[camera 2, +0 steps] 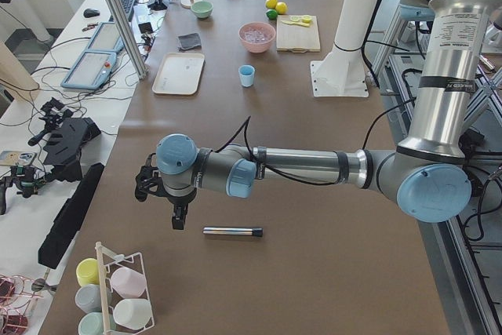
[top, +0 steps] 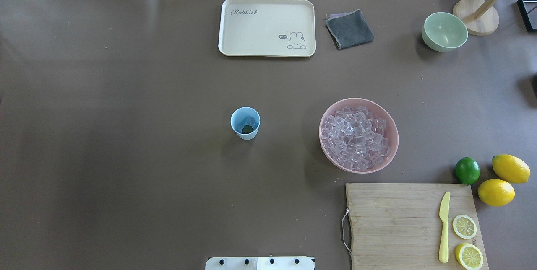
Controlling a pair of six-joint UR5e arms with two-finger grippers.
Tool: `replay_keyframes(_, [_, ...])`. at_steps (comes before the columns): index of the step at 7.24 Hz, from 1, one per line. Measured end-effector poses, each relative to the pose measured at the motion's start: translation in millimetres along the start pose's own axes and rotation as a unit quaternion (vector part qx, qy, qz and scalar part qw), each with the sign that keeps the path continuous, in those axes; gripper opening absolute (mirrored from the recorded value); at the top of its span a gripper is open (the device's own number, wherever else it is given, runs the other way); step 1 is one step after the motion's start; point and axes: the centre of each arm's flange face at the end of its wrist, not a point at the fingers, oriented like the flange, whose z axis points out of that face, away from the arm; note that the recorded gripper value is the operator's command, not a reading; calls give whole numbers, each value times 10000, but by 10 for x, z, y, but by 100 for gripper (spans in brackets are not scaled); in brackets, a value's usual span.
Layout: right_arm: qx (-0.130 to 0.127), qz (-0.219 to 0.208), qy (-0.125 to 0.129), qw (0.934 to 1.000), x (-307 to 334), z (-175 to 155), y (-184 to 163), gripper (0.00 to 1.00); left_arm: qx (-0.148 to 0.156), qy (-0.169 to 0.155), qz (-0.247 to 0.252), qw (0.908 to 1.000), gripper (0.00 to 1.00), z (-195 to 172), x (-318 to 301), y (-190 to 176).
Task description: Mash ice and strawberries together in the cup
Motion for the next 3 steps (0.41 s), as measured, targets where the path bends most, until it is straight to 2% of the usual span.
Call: replay_keyframes(3, [-31, 65, 9, 10000, -69, 65, -29, 100, 7, 2, 11, 10000, 99, -6, 13, -13])
